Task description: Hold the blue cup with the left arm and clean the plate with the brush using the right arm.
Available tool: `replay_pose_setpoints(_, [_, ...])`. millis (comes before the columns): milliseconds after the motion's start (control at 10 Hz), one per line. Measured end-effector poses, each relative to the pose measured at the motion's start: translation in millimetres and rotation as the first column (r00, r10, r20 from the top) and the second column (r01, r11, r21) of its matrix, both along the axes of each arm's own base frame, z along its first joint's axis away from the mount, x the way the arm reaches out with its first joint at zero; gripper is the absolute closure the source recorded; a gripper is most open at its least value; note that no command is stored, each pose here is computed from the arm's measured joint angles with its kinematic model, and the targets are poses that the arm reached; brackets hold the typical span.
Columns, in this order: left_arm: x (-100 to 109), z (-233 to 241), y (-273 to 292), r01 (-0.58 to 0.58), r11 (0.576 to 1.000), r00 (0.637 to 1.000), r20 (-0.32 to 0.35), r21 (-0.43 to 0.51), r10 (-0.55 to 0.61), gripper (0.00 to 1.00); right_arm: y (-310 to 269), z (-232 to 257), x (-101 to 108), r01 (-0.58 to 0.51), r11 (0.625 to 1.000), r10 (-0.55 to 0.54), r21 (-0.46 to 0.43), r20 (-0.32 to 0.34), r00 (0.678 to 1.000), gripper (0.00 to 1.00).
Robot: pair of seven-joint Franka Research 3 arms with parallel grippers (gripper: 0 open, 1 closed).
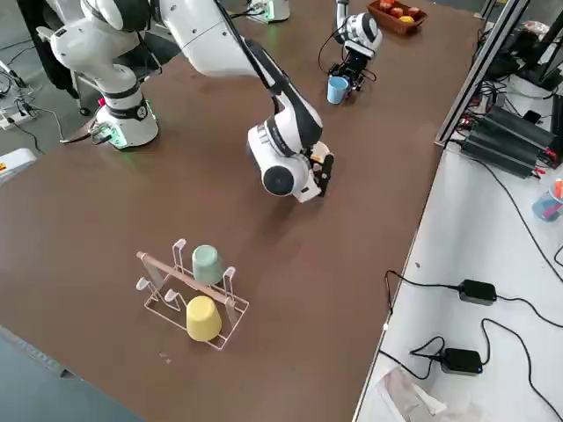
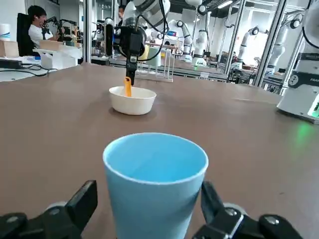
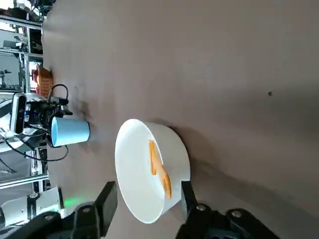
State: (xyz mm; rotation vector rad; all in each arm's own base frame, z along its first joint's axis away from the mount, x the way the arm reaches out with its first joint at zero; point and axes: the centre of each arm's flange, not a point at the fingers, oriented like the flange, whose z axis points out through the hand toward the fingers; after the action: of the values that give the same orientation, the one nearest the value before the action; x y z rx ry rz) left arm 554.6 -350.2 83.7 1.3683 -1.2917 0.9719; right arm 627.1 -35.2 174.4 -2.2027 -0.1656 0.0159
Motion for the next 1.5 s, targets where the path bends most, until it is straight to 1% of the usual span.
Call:
replay_pose_setpoints(300, [-1,-1,-10,-0.002,1.000,1.000,-0.003,-0.009,0.002,0.07,-1,0,1,0.005,1.000,-0.005,-0.006,0.004,1.000,0.49])
replay_pose_setpoints(500, [-2,-2,-11,-0.001,1.000,1.000,-0.004,-0.009,0.001,0.07,0,-1,1,0.005,1.000,-0.005,-0.006,0.004,1.000,0.50])
replay_pose_setpoints(600, [-2,-3,-11,-0.002,1.000,1.000,-0.004,-0.009,0.001,0.07,0,-1,1,0.007,1.000,-0.007,-0.010,0.006,1.000,0.52])
replay_pose_setpoints(800, [-2,-3,-11,-0.002,1.000,1.000,-0.002,-0.009,0.002,0.11,0,-2,2,0.015,1.000,-0.015,-0.023,0.014,1.000,0.52])
replay_pose_setpoints(900, [-1,-3,-11,-0.002,1.000,1.000,0.000,-0.009,0.002,0.20,-1,-2,3,0.018,0.999,-0.018,-0.027,0.016,1.000,0.54])
replay_pose_setpoints(1100, [0,-3,-10,-0.002,1.000,1.000,0.004,-0.009,0.002,0.27,-1,-3,3,0.019,0.999,-0.019,-0.028,0.016,1.000,0.56])
replay_pose_setpoints(1200, [0,-3,-10,-0.003,1.000,1.000,0.005,-0.010,0.003,0.30,-1,-4,2,0.019,0.999,-0.019,-0.028,0.013,1.000,0.57])
replay_pose_setpoints(1400, [1,-2,-10,-0.004,1.000,1.000,0.006,-0.010,0.004,0.32,1,-12,-4,0.018,1.000,-0.018,-0.025,-0.006,1.000,0.52])
replay_pose_setpoints(1500, [1,-2,-9,-0.005,1.000,1.000,0.006,-0.009,0.005,0.32,3,-15,-7,0.015,1.000,-0.016,-0.024,-0.014,1.000,0.52])
